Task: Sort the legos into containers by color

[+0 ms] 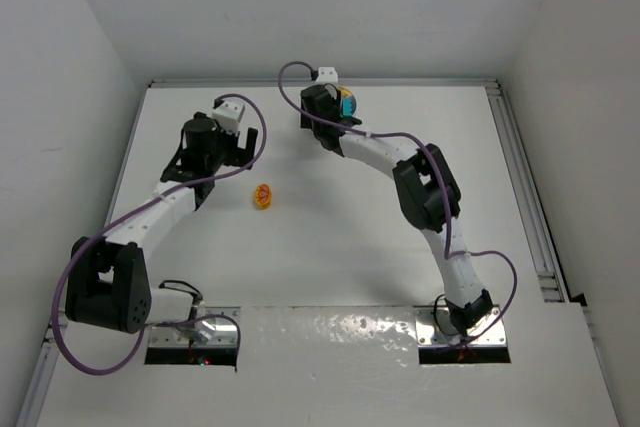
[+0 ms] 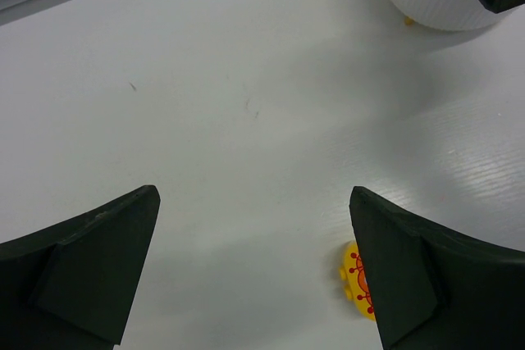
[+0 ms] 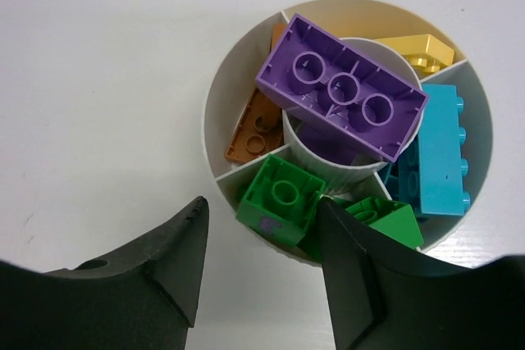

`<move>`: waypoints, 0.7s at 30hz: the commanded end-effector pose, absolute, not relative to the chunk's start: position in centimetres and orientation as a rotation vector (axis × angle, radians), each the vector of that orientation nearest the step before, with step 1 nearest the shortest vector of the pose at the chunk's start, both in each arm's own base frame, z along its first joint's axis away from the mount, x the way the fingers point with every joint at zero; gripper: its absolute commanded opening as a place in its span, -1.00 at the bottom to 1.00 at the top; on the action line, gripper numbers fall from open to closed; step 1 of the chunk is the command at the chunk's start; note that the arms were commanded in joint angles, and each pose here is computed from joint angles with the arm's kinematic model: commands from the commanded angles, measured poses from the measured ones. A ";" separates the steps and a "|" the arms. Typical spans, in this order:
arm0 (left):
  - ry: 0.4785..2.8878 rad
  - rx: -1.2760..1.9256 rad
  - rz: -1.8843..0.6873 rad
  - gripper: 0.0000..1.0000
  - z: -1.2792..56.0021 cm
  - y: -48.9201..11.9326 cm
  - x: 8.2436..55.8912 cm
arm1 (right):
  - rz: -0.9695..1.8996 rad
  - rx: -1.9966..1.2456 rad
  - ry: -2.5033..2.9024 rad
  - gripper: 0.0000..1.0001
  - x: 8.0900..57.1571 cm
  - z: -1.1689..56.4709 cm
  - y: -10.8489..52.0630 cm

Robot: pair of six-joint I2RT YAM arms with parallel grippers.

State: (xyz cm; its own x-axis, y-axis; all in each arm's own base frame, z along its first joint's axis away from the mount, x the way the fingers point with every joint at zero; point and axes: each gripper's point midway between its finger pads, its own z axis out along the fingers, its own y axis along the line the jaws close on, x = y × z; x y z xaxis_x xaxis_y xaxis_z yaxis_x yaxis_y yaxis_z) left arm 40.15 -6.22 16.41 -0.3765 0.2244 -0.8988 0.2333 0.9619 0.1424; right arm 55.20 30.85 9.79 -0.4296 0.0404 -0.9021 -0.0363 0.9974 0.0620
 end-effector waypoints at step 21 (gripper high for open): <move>2.032 -0.322 0.367 1.00 19.0 5.9 38.9 | 0.421 -0.267 2.067 0.30 44.9 19.1 36.8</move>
State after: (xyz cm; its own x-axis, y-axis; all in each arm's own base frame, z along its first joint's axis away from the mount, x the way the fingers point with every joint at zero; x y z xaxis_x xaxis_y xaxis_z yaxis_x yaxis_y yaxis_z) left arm 39.67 -0.56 16.18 -0.4828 0.0350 -0.8750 -0.0565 0.9959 0.0710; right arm 50.35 32.81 20.27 -0.3974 0.0487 -0.9164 -0.2284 0.9619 0.1502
